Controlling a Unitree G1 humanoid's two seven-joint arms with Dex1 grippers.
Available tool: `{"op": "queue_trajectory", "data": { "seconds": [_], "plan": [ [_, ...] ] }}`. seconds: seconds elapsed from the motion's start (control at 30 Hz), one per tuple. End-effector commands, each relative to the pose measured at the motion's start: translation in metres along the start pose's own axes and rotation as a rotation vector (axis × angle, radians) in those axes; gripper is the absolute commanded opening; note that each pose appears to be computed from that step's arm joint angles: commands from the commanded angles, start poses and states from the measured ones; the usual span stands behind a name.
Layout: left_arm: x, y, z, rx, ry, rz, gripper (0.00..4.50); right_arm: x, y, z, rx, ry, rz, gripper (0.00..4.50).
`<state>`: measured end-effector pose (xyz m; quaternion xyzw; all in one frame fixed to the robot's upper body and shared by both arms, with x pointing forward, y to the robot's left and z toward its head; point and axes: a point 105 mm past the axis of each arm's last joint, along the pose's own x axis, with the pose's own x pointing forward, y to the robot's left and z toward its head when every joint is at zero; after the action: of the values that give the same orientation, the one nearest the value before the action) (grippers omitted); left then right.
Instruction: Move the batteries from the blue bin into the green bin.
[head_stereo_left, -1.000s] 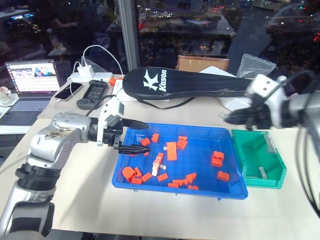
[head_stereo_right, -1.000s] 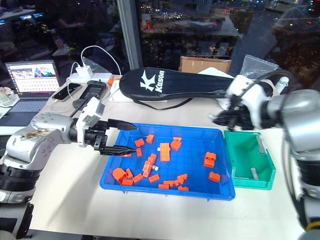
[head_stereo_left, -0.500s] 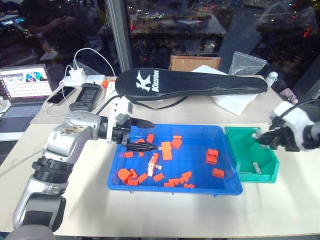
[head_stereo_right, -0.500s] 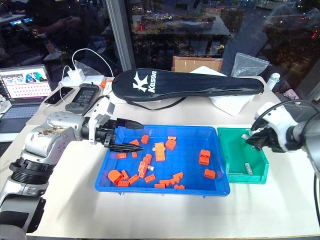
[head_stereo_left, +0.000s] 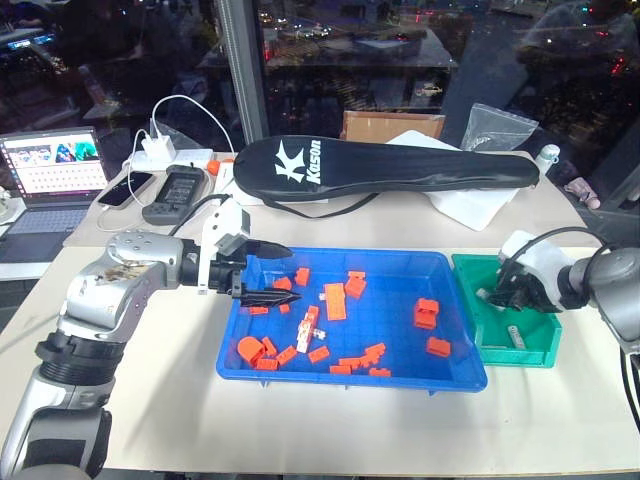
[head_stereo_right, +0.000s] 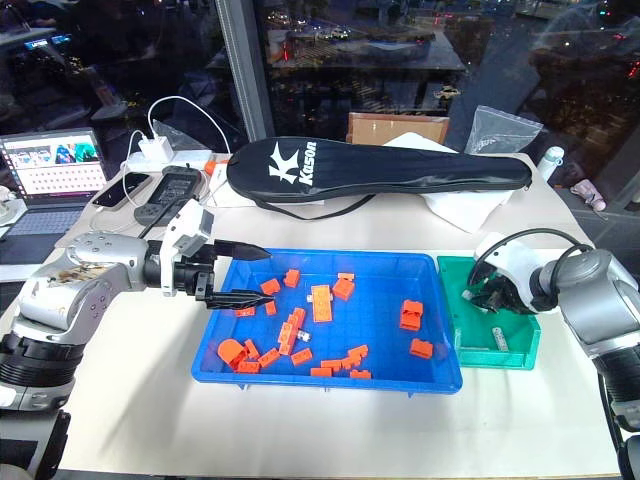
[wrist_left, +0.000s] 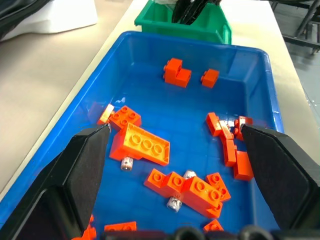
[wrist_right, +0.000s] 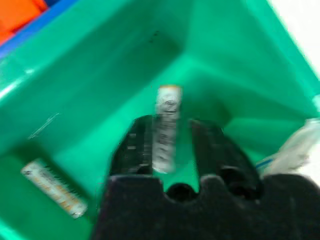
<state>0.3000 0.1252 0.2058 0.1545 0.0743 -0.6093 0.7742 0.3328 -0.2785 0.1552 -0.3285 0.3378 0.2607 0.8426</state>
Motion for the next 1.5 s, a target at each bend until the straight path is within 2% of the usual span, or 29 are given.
{"op": "queue_trajectory", "data": {
  "seconds": [0.03,0.13,0.2,0.27,0.43,0.6,0.73,0.93,1.13,1.23,1.3,1.5],
  "plan": [
    [-0.006,-0.002,0.008,0.037,-0.020,0.012,4.50,-0.022,-0.012,0.030,-0.045,-0.090,-0.044,2.92],
    [-0.012,0.009,0.005,0.054,-0.006,0.064,4.50,-0.039,-0.016,0.048,-0.092,-0.112,-0.042,3.92],
    [-0.017,0.016,0.005,0.055,-0.005,0.108,4.50,-0.046,-0.015,0.064,-0.123,-0.151,-0.034,3.92],
    [-0.021,0.019,-0.002,0.057,0.017,0.132,4.50,-0.046,-0.001,0.087,-0.162,-0.217,0.028,3.92],
    [-0.033,0.020,-0.014,0.043,0.056,0.167,4.50,-0.020,0.057,0.128,-0.229,-0.347,0.242,3.92],
    [-0.042,0.018,-0.021,0.032,0.083,0.205,4.50,0.014,0.110,0.143,-0.274,-0.383,0.380,3.92],
    [-0.043,0.013,-0.025,0.017,0.089,0.210,4.50,0.021,0.143,0.152,-0.342,-0.412,0.471,3.92],
    [-0.041,0.010,-0.025,0.017,0.088,0.205,4.50,0.027,0.196,0.174,-0.708,-0.515,0.526,3.92],
    [-0.040,0.010,-0.025,0.017,0.091,0.204,4.50,0.038,0.193,0.173,-0.973,-0.502,0.465,3.92],
    [-0.039,0.012,-0.025,0.020,0.091,0.206,4.50,0.040,0.185,0.181,-1.127,-0.478,0.454,3.92],
    [-0.039,0.015,-0.023,0.027,0.086,0.216,4.50,0.038,0.185,0.189,-1.210,-0.479,0.478,3.92],
    [-0.043,0.005,-0.017,0.031,0.058,0.190,4.50,0.039,0.195,0.185,-1.357,-0.453,0.624,3.92]
  ]
}}
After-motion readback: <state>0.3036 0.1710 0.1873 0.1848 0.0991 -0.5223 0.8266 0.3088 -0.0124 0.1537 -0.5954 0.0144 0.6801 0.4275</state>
